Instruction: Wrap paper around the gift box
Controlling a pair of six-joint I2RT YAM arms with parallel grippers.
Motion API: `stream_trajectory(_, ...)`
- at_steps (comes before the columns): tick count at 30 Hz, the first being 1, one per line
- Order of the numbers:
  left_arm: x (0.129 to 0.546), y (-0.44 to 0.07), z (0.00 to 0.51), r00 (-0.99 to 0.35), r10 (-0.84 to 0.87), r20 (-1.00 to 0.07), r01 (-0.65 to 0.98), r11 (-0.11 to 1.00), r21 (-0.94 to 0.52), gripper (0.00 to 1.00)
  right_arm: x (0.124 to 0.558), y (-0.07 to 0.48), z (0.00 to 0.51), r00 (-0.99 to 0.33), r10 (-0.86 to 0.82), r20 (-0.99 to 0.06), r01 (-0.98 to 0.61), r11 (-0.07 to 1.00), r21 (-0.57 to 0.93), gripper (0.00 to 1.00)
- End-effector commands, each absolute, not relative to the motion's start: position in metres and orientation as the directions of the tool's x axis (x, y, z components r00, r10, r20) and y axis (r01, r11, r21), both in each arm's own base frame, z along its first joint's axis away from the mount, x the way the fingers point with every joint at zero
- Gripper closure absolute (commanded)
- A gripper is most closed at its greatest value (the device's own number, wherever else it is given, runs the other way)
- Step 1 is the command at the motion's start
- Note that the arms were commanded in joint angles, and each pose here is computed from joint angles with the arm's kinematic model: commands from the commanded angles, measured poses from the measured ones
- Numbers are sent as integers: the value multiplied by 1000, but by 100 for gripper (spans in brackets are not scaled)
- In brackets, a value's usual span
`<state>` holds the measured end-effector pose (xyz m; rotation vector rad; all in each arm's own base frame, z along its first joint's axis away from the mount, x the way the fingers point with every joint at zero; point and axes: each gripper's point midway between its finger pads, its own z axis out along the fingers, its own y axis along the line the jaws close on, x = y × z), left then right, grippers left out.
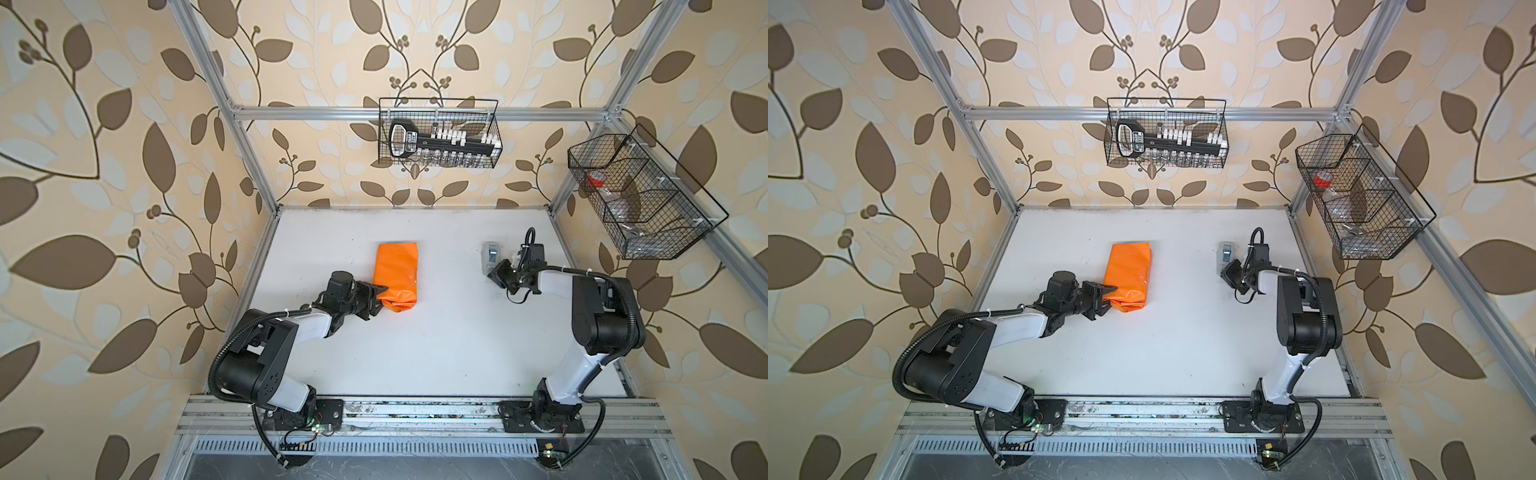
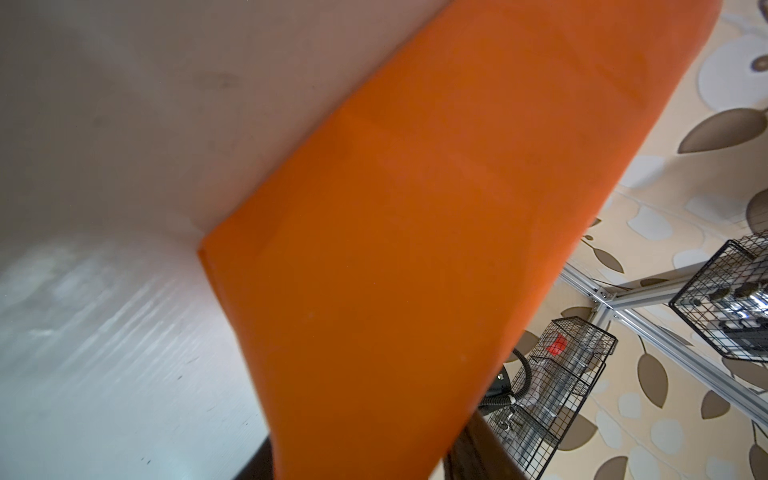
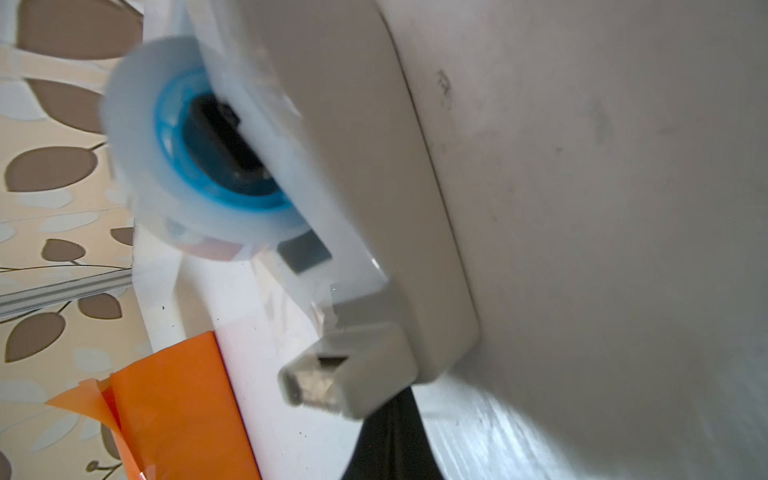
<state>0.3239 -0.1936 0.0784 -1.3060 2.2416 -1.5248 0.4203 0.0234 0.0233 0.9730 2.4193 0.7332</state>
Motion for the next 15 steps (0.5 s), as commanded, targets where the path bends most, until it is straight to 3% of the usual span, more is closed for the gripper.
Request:
stream_trajectory(1, 325, -190, 66, -597, -717, 359, -610, 116, -784, 55, 380, -23, -34, -594, 788, -162, 705, 607, 366, 100)
stream_trajectory(15, 324, -195, 60, -610, -696, 379, -612, 110, -784, 55, 368, -26, -35, -547, 826, -132, 753, 555, 353, 100)
